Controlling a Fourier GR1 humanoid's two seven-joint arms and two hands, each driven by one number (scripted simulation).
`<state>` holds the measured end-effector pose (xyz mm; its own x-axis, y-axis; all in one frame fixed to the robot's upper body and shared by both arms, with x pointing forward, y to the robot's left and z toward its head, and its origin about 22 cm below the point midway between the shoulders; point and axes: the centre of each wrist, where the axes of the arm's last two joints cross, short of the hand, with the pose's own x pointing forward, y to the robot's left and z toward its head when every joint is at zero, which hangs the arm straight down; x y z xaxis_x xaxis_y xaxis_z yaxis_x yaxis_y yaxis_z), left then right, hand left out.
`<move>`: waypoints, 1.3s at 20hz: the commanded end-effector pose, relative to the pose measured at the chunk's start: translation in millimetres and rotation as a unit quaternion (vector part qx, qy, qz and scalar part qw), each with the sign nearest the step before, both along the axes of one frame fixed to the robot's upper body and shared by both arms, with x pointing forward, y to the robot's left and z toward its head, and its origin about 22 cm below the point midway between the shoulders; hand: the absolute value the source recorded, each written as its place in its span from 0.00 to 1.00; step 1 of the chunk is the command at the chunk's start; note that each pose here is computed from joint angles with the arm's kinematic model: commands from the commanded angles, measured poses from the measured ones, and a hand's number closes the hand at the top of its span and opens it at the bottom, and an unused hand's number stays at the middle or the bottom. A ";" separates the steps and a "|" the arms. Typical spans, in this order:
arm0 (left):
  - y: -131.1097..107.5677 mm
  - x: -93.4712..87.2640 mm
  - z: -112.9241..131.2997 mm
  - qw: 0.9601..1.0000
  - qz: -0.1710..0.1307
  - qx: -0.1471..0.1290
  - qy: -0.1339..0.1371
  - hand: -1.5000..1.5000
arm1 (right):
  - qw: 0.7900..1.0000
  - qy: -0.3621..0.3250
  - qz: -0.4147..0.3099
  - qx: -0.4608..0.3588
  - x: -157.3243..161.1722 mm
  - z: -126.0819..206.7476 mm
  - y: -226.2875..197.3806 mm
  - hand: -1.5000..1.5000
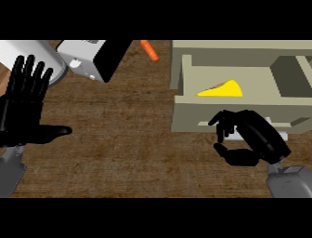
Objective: Pick up the cup, place it into the drawer and close the drawer
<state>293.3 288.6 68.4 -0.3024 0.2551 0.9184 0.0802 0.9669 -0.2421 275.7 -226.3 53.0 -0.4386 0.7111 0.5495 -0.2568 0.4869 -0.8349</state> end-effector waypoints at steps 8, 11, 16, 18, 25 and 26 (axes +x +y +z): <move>30.3 -21.9 -20.8 1.000 0.002 -0.013 -0.003 0.00 | 0.997 0.039 -0.015 -0.068 70.1 -58.5 8.6 0.00; 56.9 -25.8 -16.7 1.000 -0.001 -0.013 -0.002 0.00 | 0.997 0.040 -0.005 -0.067 74.1 -73.3 17.2 0.00; 60.9 -32.3 -36.0 1.000 -0.006 -0.016 -0.004 0.00 | 0.997 0.063 -0.014 -0.043 102.1 -76.4 -4.1 0.00; 44.2 -27.7 -36.2 1.000 -0.021 -0.009 -0.005 0.00 | 0.997 0.072 -0.022 -0.035 120.3 -61.0 -12.9 0.00; 46.2 -31.0 -34.1 0.999 -0.030 -0.023 -0.010 0.00 | 0.995 0.082 -0.021 -0.043 146.1 -34.5 -33.7 0.00; 59.0 -25.5 -23.3 1.000 -0.020 -0.013 -0.017 0.00 | 0.995 0.078 -0.030 -0.049 144.7 -40.1 -29.6 0.00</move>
<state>267.2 343.4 40.4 -0.3085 0.2993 0.9029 0.1213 0.9538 -0.2748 410.5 -248.4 5.4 -0.3857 0.7466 0.5420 -0.3540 0.4228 -0.8342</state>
